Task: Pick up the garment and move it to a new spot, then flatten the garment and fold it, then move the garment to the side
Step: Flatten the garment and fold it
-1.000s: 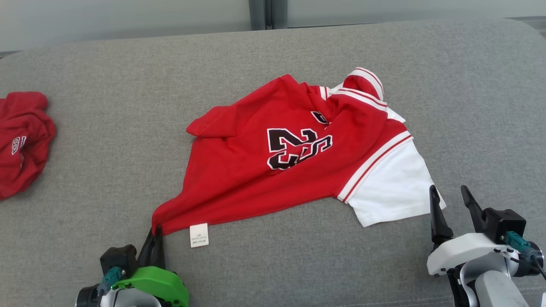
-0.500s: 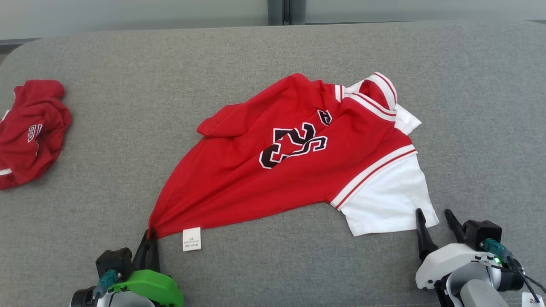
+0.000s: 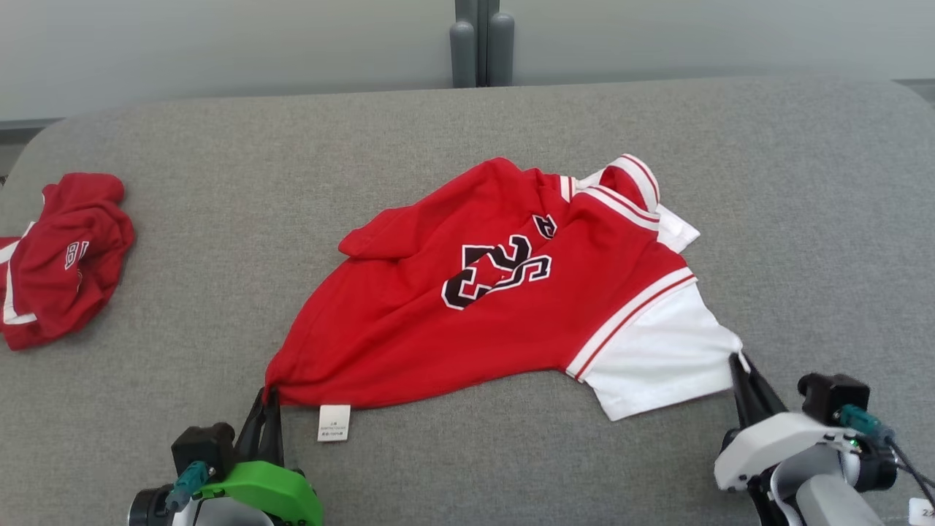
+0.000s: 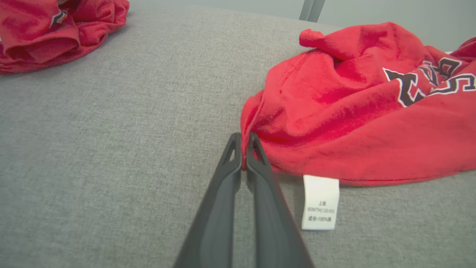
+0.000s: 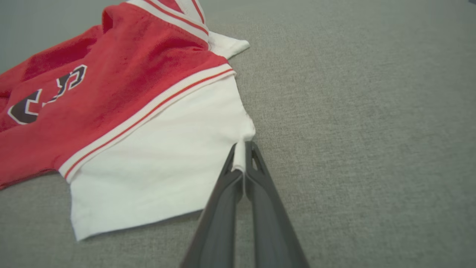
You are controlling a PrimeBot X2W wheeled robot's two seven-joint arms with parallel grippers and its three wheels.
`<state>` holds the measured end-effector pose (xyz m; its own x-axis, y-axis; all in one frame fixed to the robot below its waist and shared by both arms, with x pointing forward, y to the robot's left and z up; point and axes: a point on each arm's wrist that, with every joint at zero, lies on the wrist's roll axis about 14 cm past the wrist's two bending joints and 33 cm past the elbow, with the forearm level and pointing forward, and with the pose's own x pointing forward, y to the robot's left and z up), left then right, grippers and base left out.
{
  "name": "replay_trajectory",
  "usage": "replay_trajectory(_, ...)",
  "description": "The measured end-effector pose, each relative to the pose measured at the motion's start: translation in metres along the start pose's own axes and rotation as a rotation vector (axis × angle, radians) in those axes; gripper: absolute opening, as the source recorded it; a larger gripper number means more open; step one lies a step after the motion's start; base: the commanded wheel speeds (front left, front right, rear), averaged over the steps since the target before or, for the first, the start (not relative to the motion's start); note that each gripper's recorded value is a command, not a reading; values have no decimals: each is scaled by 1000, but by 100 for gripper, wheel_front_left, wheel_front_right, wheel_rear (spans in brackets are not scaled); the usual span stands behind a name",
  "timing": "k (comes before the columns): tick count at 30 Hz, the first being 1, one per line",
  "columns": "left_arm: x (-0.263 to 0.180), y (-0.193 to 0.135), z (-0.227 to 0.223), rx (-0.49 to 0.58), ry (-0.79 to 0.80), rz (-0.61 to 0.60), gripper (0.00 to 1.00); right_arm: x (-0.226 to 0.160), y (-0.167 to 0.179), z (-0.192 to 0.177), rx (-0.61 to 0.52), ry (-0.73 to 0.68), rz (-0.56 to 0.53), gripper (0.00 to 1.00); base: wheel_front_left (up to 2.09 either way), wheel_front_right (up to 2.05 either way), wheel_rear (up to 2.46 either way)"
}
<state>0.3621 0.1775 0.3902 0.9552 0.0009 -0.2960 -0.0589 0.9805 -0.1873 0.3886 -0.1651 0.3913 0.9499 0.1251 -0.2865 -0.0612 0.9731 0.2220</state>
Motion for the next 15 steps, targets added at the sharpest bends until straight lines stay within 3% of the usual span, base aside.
replay_trajectory(7, 13, -30, 83, 60, -232, -120, 0, 1, 12, 131, 19, -386, 50, 0, 0, 0, 0)
replay_trajectory(12, 41, -46, 188, 193, -460, -202, 0, 6, 25, 237, -73, -635, 126, 0, 0, 0, 0)
replay_trajectory(15, 56, -65, 290, 321, -645, -246, 0, 10, 35, 324, -154, -801, 167, 0, 0, 0, 0)
